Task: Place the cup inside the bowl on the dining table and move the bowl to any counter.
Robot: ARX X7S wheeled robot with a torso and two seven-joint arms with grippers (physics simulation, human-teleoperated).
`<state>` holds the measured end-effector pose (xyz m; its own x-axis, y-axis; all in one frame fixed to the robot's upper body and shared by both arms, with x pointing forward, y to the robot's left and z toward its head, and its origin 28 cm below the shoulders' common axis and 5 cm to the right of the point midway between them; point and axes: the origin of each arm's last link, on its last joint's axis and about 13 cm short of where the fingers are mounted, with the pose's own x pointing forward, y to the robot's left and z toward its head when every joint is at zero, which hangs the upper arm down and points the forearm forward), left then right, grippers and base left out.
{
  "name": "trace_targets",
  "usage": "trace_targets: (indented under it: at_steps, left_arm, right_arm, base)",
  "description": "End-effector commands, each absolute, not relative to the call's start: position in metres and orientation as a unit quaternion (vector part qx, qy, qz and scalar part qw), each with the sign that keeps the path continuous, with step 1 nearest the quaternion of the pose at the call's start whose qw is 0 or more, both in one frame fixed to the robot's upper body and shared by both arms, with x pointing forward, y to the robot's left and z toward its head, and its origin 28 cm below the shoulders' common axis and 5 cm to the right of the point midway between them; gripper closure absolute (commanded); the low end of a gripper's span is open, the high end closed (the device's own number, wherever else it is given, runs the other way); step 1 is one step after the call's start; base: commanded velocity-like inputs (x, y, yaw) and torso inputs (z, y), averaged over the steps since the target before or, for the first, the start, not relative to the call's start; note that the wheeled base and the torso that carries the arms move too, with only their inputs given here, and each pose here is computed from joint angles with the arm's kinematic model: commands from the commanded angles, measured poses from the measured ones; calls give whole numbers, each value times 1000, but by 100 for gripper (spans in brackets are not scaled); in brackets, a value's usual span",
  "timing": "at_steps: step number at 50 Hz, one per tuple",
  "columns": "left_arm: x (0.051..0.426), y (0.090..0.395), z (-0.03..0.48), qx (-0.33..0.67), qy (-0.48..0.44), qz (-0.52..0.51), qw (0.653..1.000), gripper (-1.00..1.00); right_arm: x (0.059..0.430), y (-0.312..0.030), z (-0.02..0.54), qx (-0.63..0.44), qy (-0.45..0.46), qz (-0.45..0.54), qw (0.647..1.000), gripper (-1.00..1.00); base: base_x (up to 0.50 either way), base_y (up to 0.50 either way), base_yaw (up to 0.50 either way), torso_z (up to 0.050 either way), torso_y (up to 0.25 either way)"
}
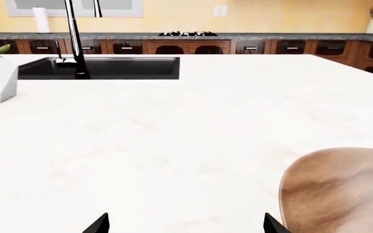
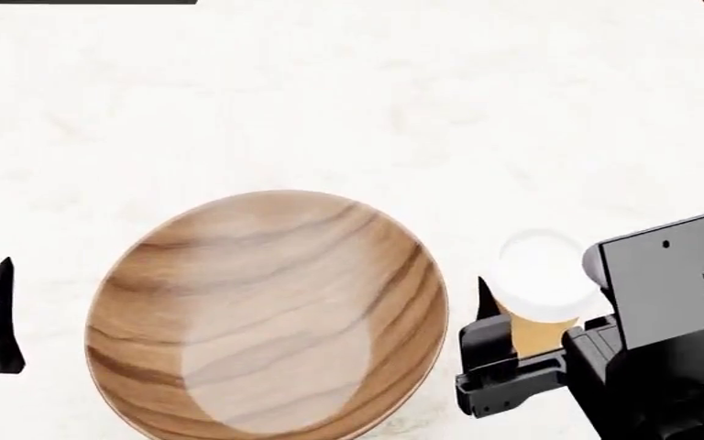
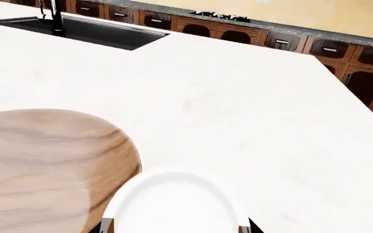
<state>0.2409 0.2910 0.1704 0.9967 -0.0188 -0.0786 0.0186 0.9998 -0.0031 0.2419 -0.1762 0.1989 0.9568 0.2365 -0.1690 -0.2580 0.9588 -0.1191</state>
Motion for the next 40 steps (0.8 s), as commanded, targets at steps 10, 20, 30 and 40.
trace_targets:
  at_steps: [10, 20, 30, 40]
  left_arm:
    - [243, 287, 172, -10, 38, -5, 999, -100]
    - [239, 292, 173, -11, 38, -4, 999, -100]
    - [236, 293, 172, -17, 40, 3, 999, -100]
    - [233, 298, 171, -17, 42, 2, 999, -100]
  right_arm:
    - [278, -151, 275, -80, -22, 169, 982, 100]
    - [298, -105, 266, -84, 12, 279, 957, 100]
    - [294, -83, 241, -88, 58, 335, 936, 100]
    - [299, -65, 214, -87, 103, 356, 925, 100]
  base:
    - [0, 0, 0, 0, 0]
    - [0, 0, 0, 0, 0]
    - [0, 0, 0, 0, 0]
    - [0, 0, 0, 0, 0]
